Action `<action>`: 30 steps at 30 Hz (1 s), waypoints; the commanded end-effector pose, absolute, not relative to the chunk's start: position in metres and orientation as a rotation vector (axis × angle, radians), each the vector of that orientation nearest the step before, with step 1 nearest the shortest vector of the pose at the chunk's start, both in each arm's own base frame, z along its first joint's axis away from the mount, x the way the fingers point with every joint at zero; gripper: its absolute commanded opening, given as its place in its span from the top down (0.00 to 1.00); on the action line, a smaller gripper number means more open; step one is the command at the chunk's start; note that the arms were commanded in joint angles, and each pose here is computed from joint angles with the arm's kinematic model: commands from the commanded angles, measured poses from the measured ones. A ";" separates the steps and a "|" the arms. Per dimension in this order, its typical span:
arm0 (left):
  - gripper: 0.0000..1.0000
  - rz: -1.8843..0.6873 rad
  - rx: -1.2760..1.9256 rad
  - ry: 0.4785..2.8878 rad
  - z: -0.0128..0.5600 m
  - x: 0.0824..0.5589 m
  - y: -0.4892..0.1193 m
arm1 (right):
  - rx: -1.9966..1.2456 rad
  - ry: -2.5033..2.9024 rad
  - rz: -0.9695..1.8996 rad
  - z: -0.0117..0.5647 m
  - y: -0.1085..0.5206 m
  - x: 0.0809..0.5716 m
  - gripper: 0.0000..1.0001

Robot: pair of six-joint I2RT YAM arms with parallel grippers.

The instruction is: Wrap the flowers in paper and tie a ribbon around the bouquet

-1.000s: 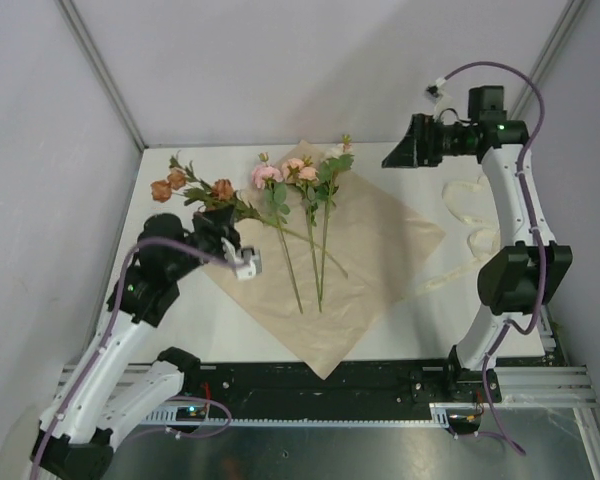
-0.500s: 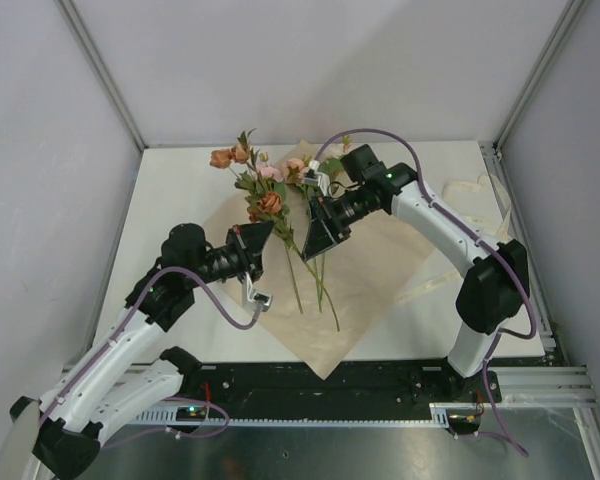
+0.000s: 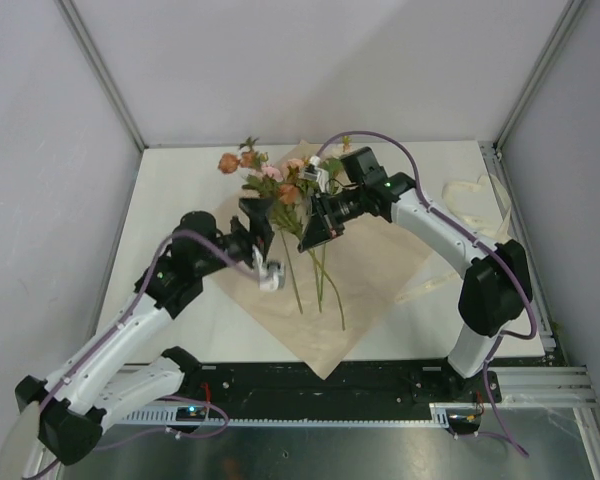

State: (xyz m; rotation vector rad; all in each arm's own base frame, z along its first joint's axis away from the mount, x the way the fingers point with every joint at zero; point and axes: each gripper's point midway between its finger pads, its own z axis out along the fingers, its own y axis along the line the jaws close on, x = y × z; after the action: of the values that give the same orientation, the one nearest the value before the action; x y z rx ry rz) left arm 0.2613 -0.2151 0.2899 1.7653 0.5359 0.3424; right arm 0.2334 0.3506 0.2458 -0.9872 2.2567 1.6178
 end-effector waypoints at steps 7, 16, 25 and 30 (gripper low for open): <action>0.09 -0.417 0.416 1.816 0.318 0.378 -0.149 | -0.413 2.202 1.522 0.239 0.296 0.354 1.00; 0.21 -0.756 -0.171 2.224 0.180 0.442 -0.152 | -0.311 2.206 1.430 0.214 0.275 0.393 1.00; 0.48 -0.803 -0.255 2.279 0.111 0.503 -0.166 | -0.310 2.254 1.398 0.190 0.274 0.396 1.00; 0.66 -0.877 -0.250 2.276 0.094 0.526 -0.181 | -0.315 2.268 1.393 0.182 0.274 0.398 1.00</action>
State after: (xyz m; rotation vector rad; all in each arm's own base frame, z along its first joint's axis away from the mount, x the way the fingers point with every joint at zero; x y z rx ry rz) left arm 0.4983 -0.1641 0.0728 -0.2645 2.3735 -0.7705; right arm 0.3894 0.2733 0.1849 -0.2784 2.2980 1.4206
